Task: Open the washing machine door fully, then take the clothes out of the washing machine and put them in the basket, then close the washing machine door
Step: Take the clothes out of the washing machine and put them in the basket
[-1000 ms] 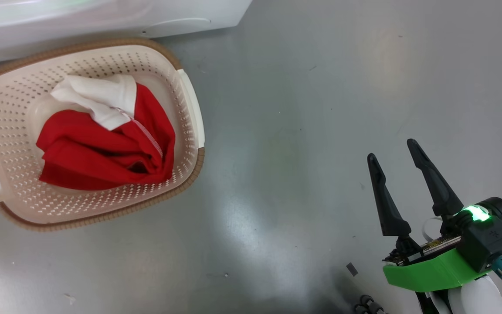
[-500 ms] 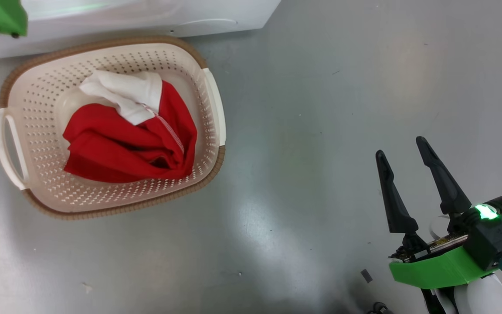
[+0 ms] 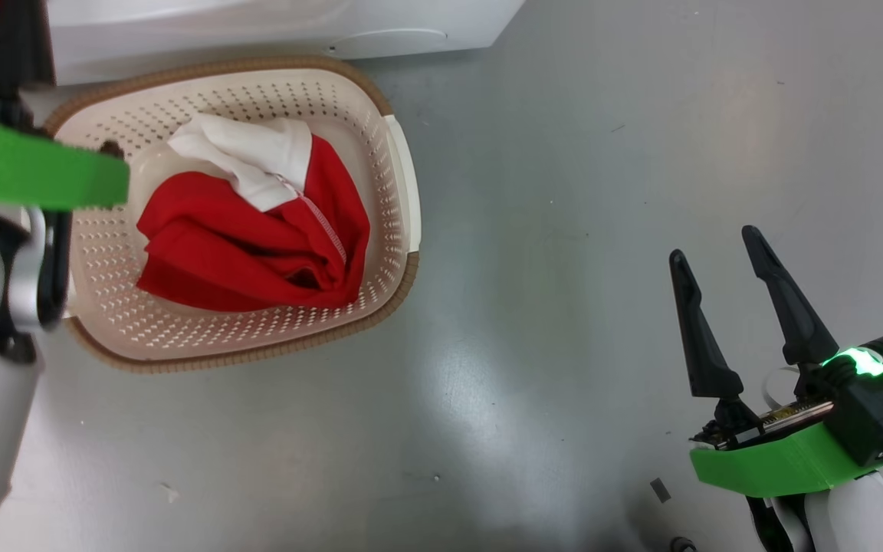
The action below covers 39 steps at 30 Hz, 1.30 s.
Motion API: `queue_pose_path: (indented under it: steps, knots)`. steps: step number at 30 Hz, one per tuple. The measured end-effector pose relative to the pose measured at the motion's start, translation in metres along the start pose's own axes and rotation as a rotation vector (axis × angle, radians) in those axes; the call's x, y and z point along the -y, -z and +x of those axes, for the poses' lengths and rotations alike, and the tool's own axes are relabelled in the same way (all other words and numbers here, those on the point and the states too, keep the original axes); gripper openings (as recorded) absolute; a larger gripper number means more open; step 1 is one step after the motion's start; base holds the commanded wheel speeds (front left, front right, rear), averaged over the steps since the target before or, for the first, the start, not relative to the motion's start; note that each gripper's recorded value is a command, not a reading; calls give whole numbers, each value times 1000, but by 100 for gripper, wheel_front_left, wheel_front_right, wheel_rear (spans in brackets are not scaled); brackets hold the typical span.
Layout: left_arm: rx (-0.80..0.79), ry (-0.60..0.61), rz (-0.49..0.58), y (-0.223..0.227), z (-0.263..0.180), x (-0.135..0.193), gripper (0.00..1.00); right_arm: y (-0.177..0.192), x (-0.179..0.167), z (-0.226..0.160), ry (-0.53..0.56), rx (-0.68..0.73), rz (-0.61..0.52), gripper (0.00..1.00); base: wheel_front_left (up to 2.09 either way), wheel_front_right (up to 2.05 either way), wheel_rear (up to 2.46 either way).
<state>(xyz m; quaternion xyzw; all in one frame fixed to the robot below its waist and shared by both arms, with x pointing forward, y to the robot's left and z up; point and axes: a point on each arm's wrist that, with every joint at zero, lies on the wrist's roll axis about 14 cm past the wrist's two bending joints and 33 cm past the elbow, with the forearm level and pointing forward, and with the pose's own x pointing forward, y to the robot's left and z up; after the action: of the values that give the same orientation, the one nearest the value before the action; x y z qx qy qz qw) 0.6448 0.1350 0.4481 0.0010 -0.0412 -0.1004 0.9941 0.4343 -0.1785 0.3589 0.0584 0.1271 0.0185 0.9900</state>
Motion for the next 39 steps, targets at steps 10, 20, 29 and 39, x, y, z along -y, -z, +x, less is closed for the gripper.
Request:
queue_pose_path:
  steps: [10,20,29,39]
  knots:
    - [85,-31,-7,-38,-31,-3,0,-5,-3,8,-12,24,1,100,0,0,0]
    - [172,-61,0,-75,-50,-7,0,-16,-3,12,-16,58,-2,100,0,0,0]
    - [220,-100,23,-103,-72,-12,0,-25,-5,12,-20,81,3,100,0,0,0]
    - [230,-126,17,-126,-102,-10,0,-48,-10,7,-31,139,5,100,0,0,0]
